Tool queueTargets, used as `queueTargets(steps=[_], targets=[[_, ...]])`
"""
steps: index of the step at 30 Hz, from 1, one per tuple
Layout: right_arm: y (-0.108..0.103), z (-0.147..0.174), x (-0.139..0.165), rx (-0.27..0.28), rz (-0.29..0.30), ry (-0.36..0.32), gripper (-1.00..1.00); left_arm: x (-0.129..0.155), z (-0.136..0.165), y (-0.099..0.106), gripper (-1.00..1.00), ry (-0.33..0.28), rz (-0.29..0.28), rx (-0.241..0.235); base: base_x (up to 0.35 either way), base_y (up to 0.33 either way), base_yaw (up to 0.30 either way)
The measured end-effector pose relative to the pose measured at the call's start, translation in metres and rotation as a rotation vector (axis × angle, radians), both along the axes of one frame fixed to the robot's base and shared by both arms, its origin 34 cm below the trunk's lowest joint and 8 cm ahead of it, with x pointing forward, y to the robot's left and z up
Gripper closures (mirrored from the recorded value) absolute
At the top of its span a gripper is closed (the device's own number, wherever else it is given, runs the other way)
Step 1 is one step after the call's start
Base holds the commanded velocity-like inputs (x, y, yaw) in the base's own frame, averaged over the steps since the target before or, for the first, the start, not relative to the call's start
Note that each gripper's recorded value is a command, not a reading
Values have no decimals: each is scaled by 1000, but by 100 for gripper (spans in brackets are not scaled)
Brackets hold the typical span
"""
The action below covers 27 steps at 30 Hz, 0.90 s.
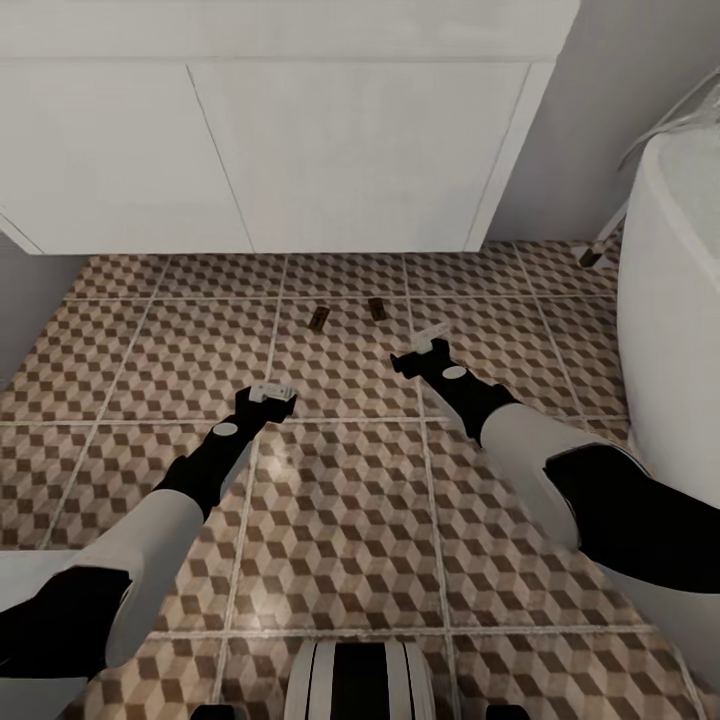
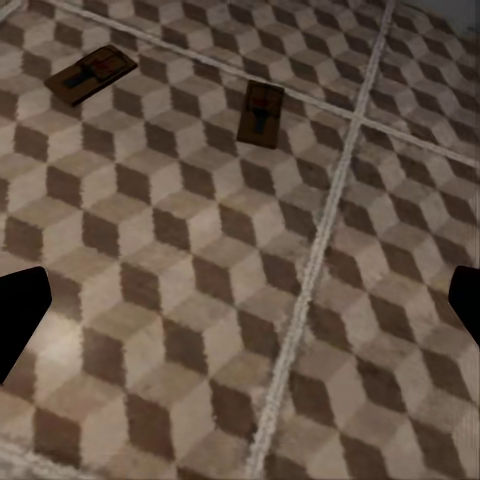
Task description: Take the four mousetraps from the cabinet in the bathroom and place them on the bathroom floor. Make sure all four end up on the same floor surface, and ensure that at least two of them are either under or directly next to the same bathroom sink.
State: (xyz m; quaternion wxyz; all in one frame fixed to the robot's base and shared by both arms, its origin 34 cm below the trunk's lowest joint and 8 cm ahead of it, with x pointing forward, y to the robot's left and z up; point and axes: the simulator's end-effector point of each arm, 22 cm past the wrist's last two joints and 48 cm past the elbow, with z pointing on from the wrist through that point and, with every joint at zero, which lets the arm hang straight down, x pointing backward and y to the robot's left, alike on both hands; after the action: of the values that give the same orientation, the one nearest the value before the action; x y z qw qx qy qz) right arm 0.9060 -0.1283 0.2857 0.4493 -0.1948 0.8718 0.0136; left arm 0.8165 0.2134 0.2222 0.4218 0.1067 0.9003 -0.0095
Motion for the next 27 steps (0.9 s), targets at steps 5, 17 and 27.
queueTargets(steps=[5, 17, 27], targets=[[-12, 6, -3, -11, -7, -7, -100, -4, 7, 5, -100, -4, 4, 4, 0, 0, 0], [-33, 31, -6, -20, -12, -42, -100, -20, 21, 7, -100, -4, 5, 6, 0, 0, 0], [-45, 34, -25, -24, -15, -40, -100, -41, 26, 13, -100, 4, 7, 12, 0, 0, 0]])
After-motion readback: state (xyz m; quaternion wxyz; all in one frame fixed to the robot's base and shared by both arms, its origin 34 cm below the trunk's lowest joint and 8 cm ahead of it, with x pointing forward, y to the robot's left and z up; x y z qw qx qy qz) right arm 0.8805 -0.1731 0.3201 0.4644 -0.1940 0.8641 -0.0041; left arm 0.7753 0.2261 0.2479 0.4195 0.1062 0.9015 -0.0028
